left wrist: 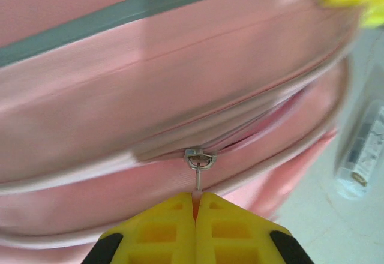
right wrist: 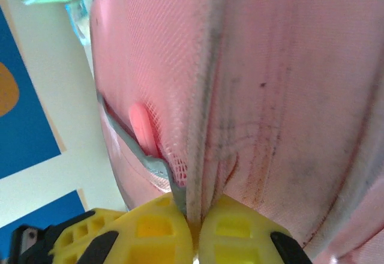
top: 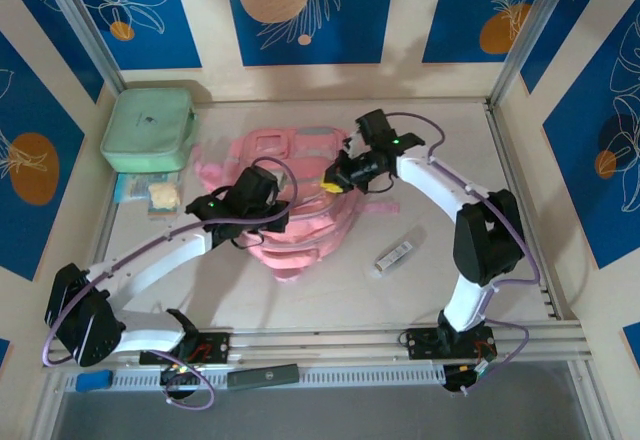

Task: Pack the student bag
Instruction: Unzip the student bag at the center of the table.

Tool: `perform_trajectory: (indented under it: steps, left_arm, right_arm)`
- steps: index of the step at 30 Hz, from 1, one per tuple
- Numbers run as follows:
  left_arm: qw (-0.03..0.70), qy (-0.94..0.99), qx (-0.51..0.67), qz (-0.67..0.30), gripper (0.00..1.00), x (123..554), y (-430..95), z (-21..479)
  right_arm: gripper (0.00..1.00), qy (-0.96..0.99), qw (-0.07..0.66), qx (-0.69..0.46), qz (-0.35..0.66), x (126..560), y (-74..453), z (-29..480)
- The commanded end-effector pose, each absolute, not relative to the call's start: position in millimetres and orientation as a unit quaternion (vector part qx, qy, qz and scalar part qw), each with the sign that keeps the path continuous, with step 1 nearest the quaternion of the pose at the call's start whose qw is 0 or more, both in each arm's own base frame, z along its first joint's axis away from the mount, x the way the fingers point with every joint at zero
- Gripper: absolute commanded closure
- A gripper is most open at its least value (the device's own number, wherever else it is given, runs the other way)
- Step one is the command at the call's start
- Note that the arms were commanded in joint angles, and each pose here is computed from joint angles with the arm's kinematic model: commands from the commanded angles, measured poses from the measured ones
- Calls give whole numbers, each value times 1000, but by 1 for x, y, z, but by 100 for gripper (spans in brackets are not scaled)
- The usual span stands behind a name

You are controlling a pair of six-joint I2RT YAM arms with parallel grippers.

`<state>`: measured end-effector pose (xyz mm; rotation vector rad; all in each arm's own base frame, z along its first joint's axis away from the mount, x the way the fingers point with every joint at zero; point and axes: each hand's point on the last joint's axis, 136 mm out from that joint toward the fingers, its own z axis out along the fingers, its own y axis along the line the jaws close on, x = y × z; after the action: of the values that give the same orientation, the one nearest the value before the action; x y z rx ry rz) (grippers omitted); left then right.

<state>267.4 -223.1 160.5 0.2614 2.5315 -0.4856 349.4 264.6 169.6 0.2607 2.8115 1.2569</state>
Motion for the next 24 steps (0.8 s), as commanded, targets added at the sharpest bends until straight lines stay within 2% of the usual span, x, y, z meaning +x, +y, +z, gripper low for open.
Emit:
perform_trajectory:
  steps: [1,5,6,11,14,20,22,24]
  left_arm:
    - [189,975,64,-99,100,248,-165,117]
    - [188,972,55,-134,100,267,-170,117]
    - [190,969,63,-146,100,270,-177,120]
    - [195,954,82,-213,100,273,-206,128]
    - [197,950,88,-227,100,271,-214,128]
    - [207,945,90,-235,100,271,-219,135]
    - [212,943,91,-240,100,271,-220,136]
    - [216,944,87,-233,100,272,-218,137]
  right_arm:
    - [100,905,123,79,399,406,219,189]
    - [100,912,113,83,386,411,221,184]
    - [97,910,108,79,391,408,226,186]
    - [58,919,102,80,373,382,246,188]
    - [45,920,88,95,370,361,260,183]
    - [37,924,75,130,352,330,285,165]
    - [39,925,79,135,347,333,290,158]
    - [45,925,78,131,349,340,293,155]
